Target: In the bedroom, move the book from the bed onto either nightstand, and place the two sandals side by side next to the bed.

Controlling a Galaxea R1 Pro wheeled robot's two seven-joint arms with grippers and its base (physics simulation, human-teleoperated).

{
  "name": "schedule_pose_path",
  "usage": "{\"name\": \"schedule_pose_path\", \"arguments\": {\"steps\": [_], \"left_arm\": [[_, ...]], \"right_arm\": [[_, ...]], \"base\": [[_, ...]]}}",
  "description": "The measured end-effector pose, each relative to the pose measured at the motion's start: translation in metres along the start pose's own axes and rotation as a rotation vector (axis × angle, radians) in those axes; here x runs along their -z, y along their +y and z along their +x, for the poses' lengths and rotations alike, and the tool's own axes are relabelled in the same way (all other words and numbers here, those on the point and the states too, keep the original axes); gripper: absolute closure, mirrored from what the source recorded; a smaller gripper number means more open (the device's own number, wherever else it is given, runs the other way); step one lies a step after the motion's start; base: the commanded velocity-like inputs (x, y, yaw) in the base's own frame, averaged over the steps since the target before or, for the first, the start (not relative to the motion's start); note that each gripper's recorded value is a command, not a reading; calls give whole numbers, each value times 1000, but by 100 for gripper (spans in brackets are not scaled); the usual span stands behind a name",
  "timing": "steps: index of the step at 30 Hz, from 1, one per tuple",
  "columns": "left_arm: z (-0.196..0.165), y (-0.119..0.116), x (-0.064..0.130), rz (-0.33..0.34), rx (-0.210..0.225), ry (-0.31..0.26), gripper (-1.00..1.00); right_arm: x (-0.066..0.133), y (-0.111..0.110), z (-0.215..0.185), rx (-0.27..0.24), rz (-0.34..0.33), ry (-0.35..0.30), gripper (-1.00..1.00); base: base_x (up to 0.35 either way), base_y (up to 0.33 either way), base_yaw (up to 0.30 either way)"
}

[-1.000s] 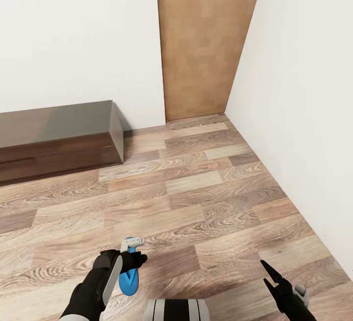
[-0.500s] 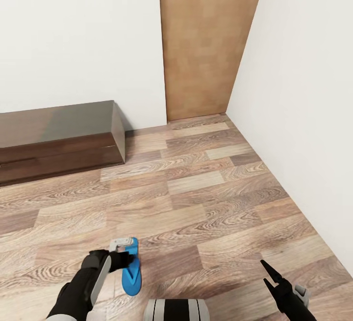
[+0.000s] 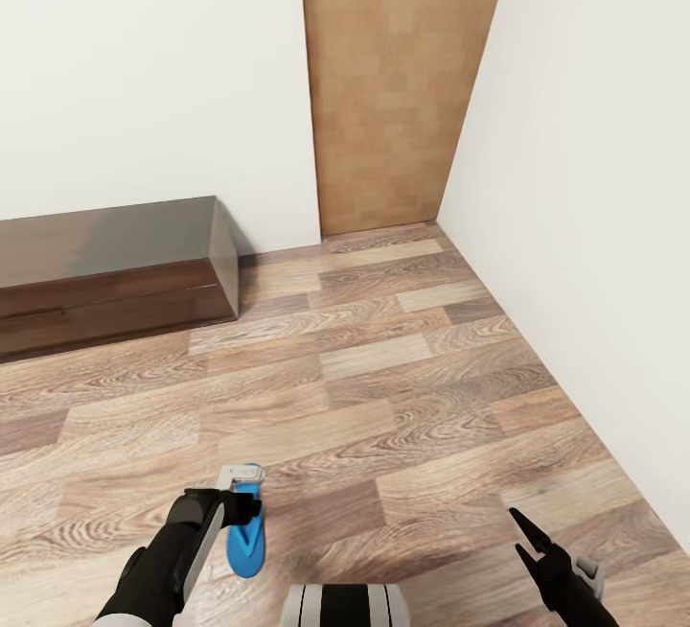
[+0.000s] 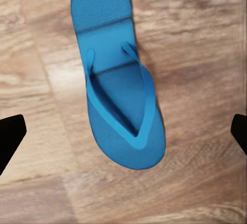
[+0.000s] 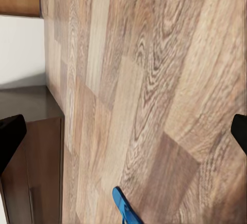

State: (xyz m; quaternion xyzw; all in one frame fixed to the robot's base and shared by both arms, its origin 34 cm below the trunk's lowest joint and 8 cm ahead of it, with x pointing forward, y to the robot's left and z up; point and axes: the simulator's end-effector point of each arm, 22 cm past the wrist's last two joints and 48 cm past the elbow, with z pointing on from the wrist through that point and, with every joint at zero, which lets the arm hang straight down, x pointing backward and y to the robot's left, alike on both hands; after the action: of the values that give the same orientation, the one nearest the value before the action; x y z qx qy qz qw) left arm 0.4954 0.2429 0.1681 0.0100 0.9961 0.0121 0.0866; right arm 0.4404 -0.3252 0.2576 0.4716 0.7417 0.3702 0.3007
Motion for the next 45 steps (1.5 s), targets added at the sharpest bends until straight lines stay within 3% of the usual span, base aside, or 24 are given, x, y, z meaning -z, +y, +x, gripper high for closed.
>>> {"name": "schedule_pose_path", "arguments": {"steps": [11, 22, 45], "left_arm": [[1, 1, 0, -1, 6, 1, -100], [-11, 4, 0, -6, 11, -56, -100], [26, 2, -35, -3, 8, 35, -100]], "right_arm": [[0, 0, 0, 0, 0, 0, -100], [0, 0, 0, 0, 0, 0, -100], [0, -40, 12, -25, 86, 26, -100]], "base": [[0, -22, 0], [0, 0, 0], [0, 0, 0]]}}
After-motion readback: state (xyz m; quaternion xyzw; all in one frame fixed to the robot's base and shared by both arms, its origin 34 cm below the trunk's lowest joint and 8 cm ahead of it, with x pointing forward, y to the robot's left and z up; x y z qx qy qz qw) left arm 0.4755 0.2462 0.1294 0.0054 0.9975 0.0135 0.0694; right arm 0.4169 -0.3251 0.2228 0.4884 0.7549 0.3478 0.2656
